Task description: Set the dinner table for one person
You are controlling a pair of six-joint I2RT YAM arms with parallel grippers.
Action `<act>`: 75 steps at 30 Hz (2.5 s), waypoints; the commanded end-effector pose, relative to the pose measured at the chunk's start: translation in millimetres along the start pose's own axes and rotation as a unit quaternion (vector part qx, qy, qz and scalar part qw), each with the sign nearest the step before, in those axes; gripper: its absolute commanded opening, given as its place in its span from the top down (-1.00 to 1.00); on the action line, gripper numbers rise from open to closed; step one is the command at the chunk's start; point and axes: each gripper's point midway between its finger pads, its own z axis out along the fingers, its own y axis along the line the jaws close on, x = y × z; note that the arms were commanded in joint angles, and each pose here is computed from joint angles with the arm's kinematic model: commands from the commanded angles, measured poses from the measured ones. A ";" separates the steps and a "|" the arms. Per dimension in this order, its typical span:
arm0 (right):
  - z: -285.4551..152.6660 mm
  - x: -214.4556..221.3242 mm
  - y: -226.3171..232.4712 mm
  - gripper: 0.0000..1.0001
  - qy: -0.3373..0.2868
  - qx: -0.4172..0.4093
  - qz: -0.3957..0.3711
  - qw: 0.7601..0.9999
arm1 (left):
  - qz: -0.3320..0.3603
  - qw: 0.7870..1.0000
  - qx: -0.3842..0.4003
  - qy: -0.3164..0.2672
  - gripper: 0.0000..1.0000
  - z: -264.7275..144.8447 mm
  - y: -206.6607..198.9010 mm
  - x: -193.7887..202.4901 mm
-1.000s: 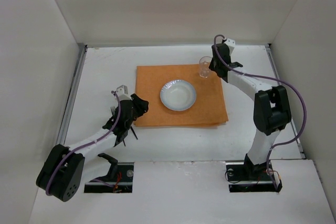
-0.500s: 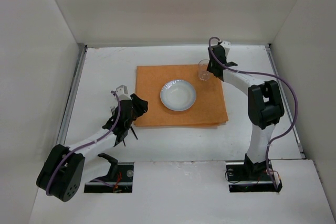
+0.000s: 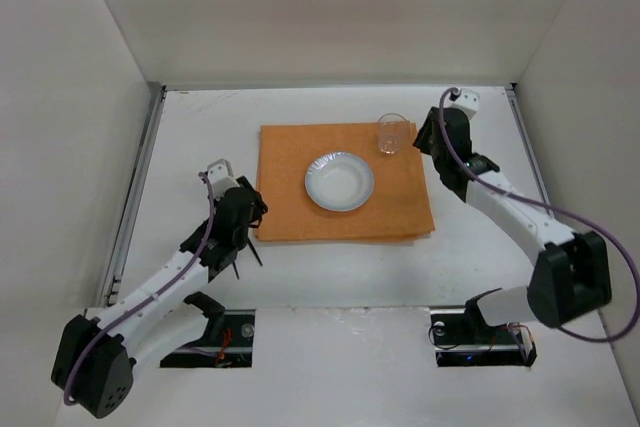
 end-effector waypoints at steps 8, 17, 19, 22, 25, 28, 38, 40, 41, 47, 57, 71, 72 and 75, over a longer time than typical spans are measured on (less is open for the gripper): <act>-91.7 54.1 46.4 0.69 -0.002 -0.181 0.034 0.983 | 0.092 0.982 -0.150 0.065 0.41 -22.7 65.4 36.5; -107.0 108.0 57.6 0.45 0.033 -0.234 0.037 0.971 | 0.059 0.977 -0.167 0.114 0.42 -17.1 66.4 66.7; -108.0 106.5 58.0 0.44 0.030 -0.236 0.042 0.970 | 0.055 0.975 -0.176 0.121 0.42 -16.2 71.5 71.0; -110.7 104.0 58.8 0.42 0.023 -0.243 0.053 0.968 | 0.046 0.977 -0.172 0.122 0.43 -12.9 72.1 77.3; -112.2 103.2 58.7 0.40 0.020 -0.246 0.056 0.967 | 0.033 0.979 -0.156 0.130 0.45 -10.0 68.0 84.1; -111.5 105.8 60.4 0.39 0.025 -0.249 0.056 0.967 | 0.034 0.976 -0.165 0.139 0.50 -9.4 74.8 90.8; -113.4 105.6 60.7 0.34 0.024 -0.253 0.061 0.965 | 0.026 0.967 -0.199 0.158 0.70 -7.2 95.4 104.8; -112.1 106.0 58.9 0.34 0.025 -0.252 0.064 0.965 | 0.023 0.966 -0.202 0.163 0.83 -7.2 96.0 104.5; -111.8 106.3 57.4 0.33 0.025 -0.250 0.065 0.966 | 0.022 0.966 -0.202 0.163 0.89 -7.4 96.8 103.7; -109.7 99.5 48.9 0.09 0.011 -0.240 0.078 0.968 | -0.008 0.975 -0.176 0.134 0.99 -17.0 88.9 76.4; -93.0 87.8 3.8 -0.26 -0.014 -0.153 0.110 0.982 | -0.014 0.997 -0.004 0.079 1.00 -32.1 -44.9 -1.3; -88.0 69.2 -63.1 -0.30 -0.061 -0.063 0.193 0.977 | 0.009 0.969 0.201 0.142 0.98 5.6 -315.1 82.1; -89.4 67.2 -64.9 -0.30 -0.067 -0.063 0.196 0.976 | 0.009 0.968 0.202 0.148 0.98 12.2 -322.8 91.5; -85.0 70.6 -69.0 -0.30 -0.064 -0.055 0.198 0.977 | 0.003 0.966 0.196 0.167 0.98 30.8 -335.8 112.6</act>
